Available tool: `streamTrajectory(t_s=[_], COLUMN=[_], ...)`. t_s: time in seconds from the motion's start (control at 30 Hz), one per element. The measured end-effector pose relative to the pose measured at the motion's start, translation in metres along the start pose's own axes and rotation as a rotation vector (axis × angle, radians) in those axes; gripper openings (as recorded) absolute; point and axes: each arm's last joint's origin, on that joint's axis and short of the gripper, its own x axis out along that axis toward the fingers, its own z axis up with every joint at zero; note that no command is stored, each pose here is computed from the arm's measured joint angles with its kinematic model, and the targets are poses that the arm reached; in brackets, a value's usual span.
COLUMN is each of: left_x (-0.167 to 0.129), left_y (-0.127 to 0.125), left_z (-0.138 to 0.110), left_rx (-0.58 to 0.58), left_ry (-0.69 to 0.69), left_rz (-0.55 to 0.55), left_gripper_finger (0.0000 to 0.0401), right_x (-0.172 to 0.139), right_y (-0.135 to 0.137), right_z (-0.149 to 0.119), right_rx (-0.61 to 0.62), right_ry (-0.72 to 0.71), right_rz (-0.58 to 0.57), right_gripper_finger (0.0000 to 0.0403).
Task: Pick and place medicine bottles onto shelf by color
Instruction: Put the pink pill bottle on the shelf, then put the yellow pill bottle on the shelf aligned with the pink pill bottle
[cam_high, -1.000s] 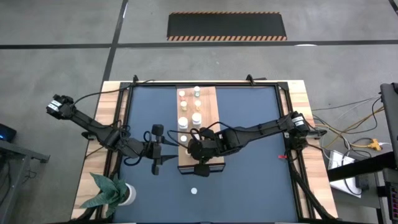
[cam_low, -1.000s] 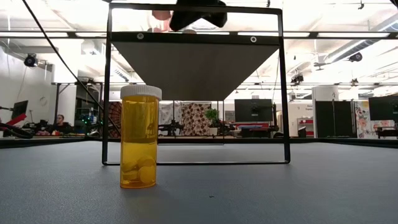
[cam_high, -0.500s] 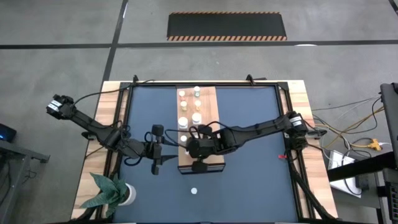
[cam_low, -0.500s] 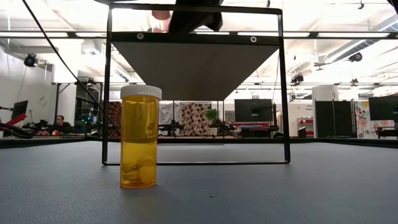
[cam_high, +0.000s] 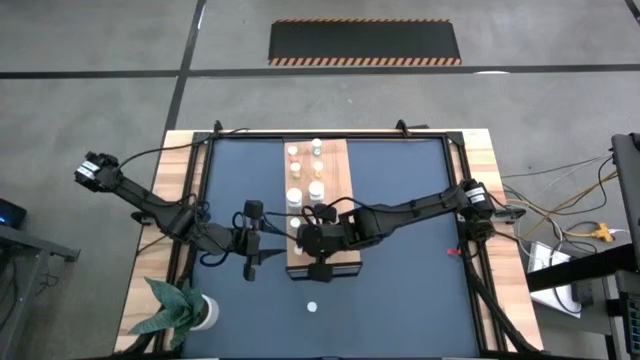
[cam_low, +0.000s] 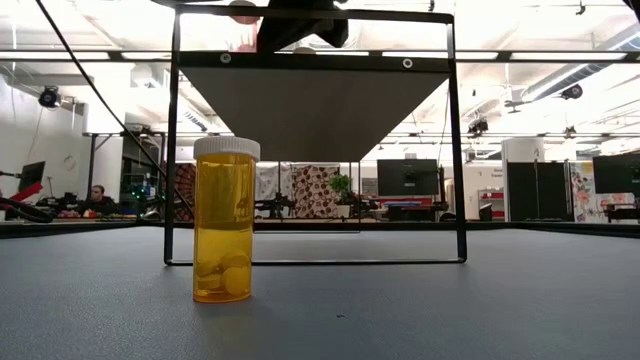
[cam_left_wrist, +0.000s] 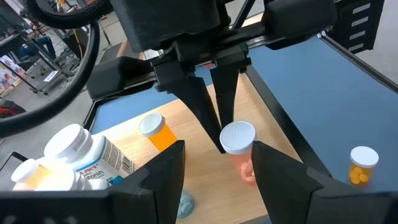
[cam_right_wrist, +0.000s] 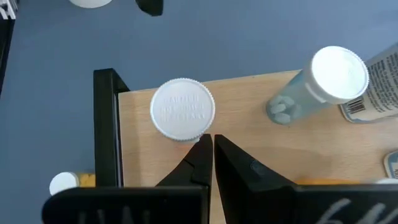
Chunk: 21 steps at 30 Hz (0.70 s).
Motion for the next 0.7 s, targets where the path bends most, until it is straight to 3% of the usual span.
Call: streamTrajectory(t_s=[0.47,0.7], left_x=[0.000,0.000], left_y=[0.000,-0.001], left_z=[-0.001,-0.009], left_rx=[0.002,0.013], left_ry=[0.004,0.072], left_rz=[-0.001,-0.009], left_gripper_finger=[0.0169,0.0169], right_x=[-0.017,-0.031], right_y=[-0.003,0.000], right_z=[-0.002,-0.001], right_rx=[-0.002,-0.019], right_ry=[0.067,0.109], right_rz=[-0.020,-0.026], right_gripper_finger=[0.0008,0.0009])
